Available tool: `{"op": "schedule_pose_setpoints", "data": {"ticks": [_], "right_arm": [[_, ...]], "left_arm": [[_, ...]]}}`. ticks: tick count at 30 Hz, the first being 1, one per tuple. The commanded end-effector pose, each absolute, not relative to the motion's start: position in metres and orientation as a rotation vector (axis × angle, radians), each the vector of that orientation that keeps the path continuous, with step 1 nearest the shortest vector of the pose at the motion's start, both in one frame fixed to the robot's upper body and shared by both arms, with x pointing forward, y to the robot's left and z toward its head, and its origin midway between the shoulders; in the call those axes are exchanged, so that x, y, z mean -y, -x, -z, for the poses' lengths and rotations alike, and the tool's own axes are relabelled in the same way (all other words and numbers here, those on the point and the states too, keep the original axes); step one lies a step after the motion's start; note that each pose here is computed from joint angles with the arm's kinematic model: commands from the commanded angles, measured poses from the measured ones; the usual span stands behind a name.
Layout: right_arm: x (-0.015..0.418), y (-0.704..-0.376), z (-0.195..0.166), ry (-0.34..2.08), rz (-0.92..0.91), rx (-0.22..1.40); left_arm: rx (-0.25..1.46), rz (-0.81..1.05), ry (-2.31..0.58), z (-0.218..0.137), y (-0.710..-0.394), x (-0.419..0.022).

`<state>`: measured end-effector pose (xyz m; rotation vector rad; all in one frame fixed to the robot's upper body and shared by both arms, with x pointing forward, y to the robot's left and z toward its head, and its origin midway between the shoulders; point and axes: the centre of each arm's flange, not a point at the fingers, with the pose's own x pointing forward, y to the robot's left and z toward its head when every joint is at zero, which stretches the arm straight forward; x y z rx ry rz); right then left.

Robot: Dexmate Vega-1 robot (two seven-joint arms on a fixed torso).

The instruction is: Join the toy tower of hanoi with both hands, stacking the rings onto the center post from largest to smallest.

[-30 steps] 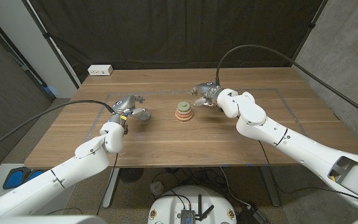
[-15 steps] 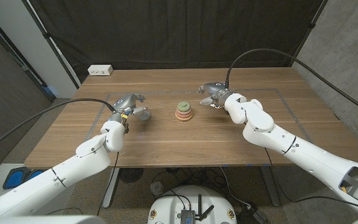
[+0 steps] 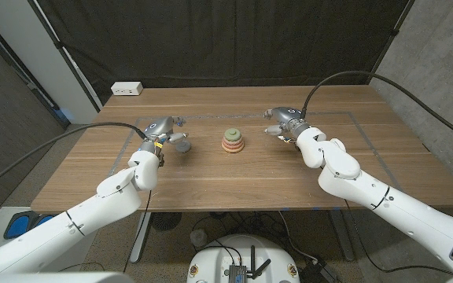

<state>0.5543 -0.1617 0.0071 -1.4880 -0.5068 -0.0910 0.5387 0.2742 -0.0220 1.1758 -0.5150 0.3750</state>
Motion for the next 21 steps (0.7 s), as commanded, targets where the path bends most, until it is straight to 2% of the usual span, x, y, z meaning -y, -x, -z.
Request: {"op": "schedule_pose_setpoints", "data": {"ticks": [1,21], "right_arm": [[0.189,-0.542,0.004,1.437,0.206,0.535],[0.218,-0.536,0.02,1.422,0.318,0.533]], "left_arm": [[0.533,-0.369,-1.191,0.016,-0.539,-0.266],[0.518,-0.38,-1.191,0.017,-0.539,-0.264]]}}
